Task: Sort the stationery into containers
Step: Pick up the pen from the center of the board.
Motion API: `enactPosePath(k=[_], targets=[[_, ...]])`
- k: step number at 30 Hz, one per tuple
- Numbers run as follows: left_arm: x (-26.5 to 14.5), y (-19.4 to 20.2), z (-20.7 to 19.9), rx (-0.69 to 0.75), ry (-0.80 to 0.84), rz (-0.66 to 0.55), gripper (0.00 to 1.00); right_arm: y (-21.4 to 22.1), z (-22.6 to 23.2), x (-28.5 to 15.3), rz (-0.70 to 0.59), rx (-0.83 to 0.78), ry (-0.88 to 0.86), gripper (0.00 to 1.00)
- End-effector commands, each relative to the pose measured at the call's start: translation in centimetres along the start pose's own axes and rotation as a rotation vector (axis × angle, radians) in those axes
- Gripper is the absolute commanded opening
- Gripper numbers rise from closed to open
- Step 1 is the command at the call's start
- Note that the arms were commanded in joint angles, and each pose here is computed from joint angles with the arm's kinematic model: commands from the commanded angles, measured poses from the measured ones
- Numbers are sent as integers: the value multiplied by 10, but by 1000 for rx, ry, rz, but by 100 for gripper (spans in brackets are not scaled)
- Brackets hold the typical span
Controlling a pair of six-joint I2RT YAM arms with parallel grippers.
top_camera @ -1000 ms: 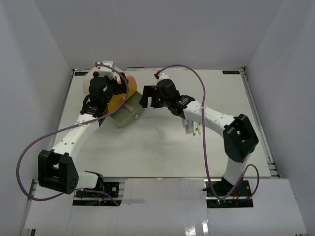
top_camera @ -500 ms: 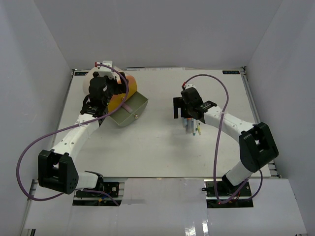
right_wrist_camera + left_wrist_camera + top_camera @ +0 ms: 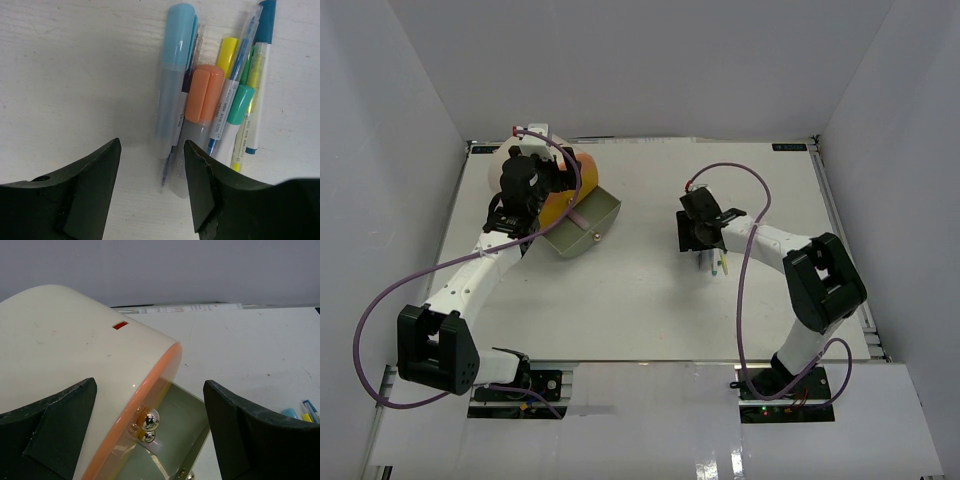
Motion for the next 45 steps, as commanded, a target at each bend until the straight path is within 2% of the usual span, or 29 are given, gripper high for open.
enactPosePath(k=[1, 3, 7, 8, 16, 19, 26, 31, 32, 34, 38, 45], targets=[[-7, -1, -7, -19, 36, 39, 98, -18, -1, 5, -43, 19, 15, 60], [-7, 0, -6, -17, 34, 38, 98, -17, -2, 11, -30, 21, 20, 55], [-7, -1, -6, -17, 32, 35, 98, -20, -2, 17, -26, 19, 16, 53], [-7, -1, -6, -17, 31, 38, 98, -19, -2, 19, -20, 17, 16, 49], [-7, -1, -6, -17, 33, 37, 98, -21, 1, 27, -13, 9, 15, 47], [-7, 0, -6, -17, 33, 38, 98, -20, 1, 30, -8, 10, 15, 42], [-7, -1, -6, -14, 33, 38, 98, -22, 2, 35, -5, 11, 18, 41], [-7, 1, -6, -15, 33, 41, 98, -24, 4, 40, -10, 16, 17, 36], [-7, 0, -6, -15, 34, 38, 98, -24, 4, 41, -10, 19, 18, 29], [-7, 0, -6, -15, 34, 40, 98, -25, 4, 42, -9, 21, 15, 27], [-7, 0, -6, -15, 32, 39, 98, -30, 7, 35, -27, 27, -2, 10], [-6, 0, -6, -15, 32, 41, 98, -64, 31, -6, -167, 26, -76, 8]])
Point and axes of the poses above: each gripper's point midway between its finger pads, its own x axis out along the fingers, its own z axis along the line the jaws close on, y = z × x, the point moved 7 cm from there along -x, back along the fingers, and after that the axes turned 10 degrees about -x, right-handed, at the moved point
